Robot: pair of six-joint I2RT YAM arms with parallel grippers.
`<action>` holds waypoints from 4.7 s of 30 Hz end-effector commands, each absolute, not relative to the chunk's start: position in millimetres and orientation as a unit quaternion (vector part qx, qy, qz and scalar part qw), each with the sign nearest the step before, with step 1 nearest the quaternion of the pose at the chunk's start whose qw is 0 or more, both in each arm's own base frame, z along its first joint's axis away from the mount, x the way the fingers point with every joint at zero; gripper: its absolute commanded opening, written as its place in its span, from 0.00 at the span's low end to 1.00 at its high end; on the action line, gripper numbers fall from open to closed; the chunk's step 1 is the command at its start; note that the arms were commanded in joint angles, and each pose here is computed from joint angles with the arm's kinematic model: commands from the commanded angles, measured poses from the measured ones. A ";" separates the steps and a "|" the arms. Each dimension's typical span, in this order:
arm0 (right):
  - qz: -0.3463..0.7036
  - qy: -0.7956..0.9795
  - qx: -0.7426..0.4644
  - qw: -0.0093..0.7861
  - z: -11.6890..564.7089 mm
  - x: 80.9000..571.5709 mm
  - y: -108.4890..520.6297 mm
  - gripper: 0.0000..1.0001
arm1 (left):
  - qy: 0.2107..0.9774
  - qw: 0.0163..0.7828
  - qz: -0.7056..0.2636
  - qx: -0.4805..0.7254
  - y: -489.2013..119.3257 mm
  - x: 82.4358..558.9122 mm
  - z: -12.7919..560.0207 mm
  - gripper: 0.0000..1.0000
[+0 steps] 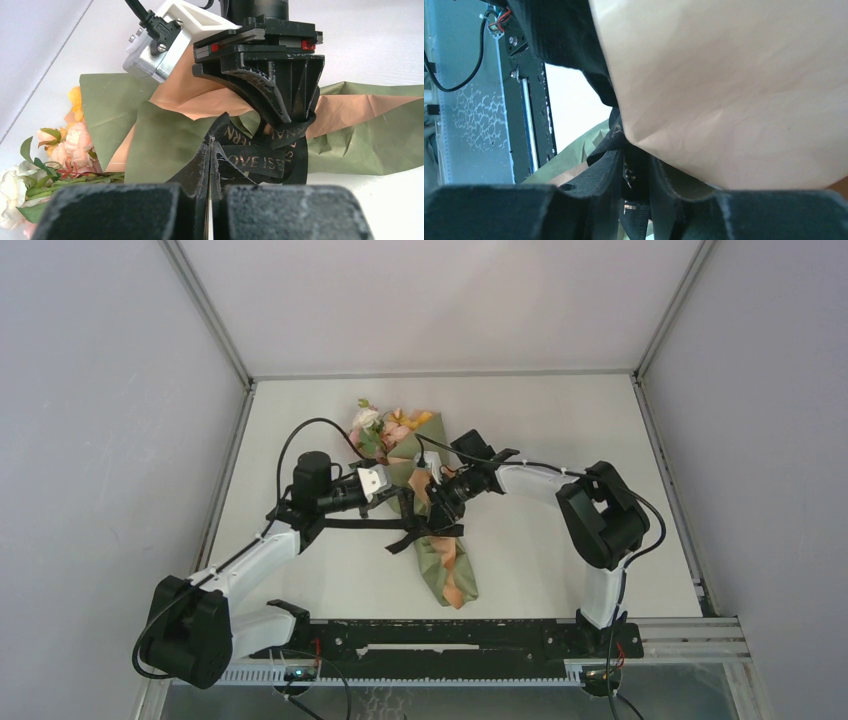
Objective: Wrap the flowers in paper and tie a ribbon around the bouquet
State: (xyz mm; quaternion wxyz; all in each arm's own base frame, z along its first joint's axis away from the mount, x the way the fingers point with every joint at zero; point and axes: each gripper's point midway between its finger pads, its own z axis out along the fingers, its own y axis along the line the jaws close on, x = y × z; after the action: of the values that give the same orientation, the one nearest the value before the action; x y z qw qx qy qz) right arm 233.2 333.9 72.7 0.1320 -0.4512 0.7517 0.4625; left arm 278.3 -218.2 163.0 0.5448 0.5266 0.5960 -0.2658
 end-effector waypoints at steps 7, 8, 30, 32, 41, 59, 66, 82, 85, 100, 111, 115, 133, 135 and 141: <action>0.452 0.751 -0.457 0.154 91.0 237.1 330.5 0.00 | 0.581 0.558 -0.254 0.535 -219.3 283.6 174.3 0.00; 0.452 0.751 -0.454 0.162 96.5 240.1 330.3 0.00 | 0.582 0.557 -0.253 0.536 -219.0 283.6 173.4 0.00; 0.410 0.806 -0.373 0.209 110.3 281.4 310.2 0.16 | 0.576 0.558 -0.220 0.556 -213.3 288.3 164.6 0.00; 0.407 0.809 -0.371 0.206 108.9 281.4 309.1 0.18 | 0.576 0.557 -0.220 0.556 -213.2 288.2 164.2 0.00; 0.396 0.817 -0.367 0.202 105.9 280.9 305.1 0.22 | 0.575 0.556 -0.222 0.557 -214.2 287.5 163.2 0.00; 0.416 0.822 -0.344 0.178 106.6 276.5 300.3 0.32 | 0.592 0.582 -0.157 0.535 -200.1 311.3 162.5 0.00; 0.434 0.815 -0.346 0.169 101.4 276.9 302.3 0.30 | 0.603 0.585 -0.133 0.526 -194.3 320.2 156.4 0.00; 0.479 0.758 -0.384 0.221 107.8 295.1 327.7 0.28 | 0.597 0.595 -0.148 0.517 -200.8 317.8 163.5 0.00; 0.512 0.732 -0.408 0.188 109.9 272.0 329.8 0.28 | 0.598 0.593 -0.149 0.518 -200.5 317.6 162.8 0.00; 0.476 0.762 -0.394 0.195 90.1 275.4 352.5 0.53 | 0.601 0.588 -0.150 0.519 -200.4 316.5 159.9 0.00; 0.442 0.771 -0.411 0.201 79.5 270.9 356.2 0.47 | 0.603 0.586 -0.147 0.520 -199.1 317.1 156.5 0.00; 0.440 0.768 -0.421 0.196 78.4 266.1 356.4 0.43 | 0.603 0.587 -0.146 0.520 -199.0 317.6 157.1 0.00; 0.480 0.745 -0.400 0.235 99.0 262.1 367.6 0.44 | 0.609 0.582 -0.139 0.520 -195.6 317.8 154.0 0.00; 0.473 0.746 -0.405 0.235 94.0 261.2 368.3 0.44 | 0.610 0.581 -0.139 0.521 -195.9 317.3 152.8 0.00; 0.477 0.753 -0.405 0.201 85.2 246.9 365.9 0.43 | 0.609 0.582 -0.136 0.522 -195.2 318.4 152.1 0.00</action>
State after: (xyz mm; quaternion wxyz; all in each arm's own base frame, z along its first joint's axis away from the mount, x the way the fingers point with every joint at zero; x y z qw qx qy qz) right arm 249.5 360.8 78.1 0.1939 -0.3991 0.7605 0.4740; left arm 318.8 -195.0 152.1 0.5772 0.5194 0.6143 -0.1402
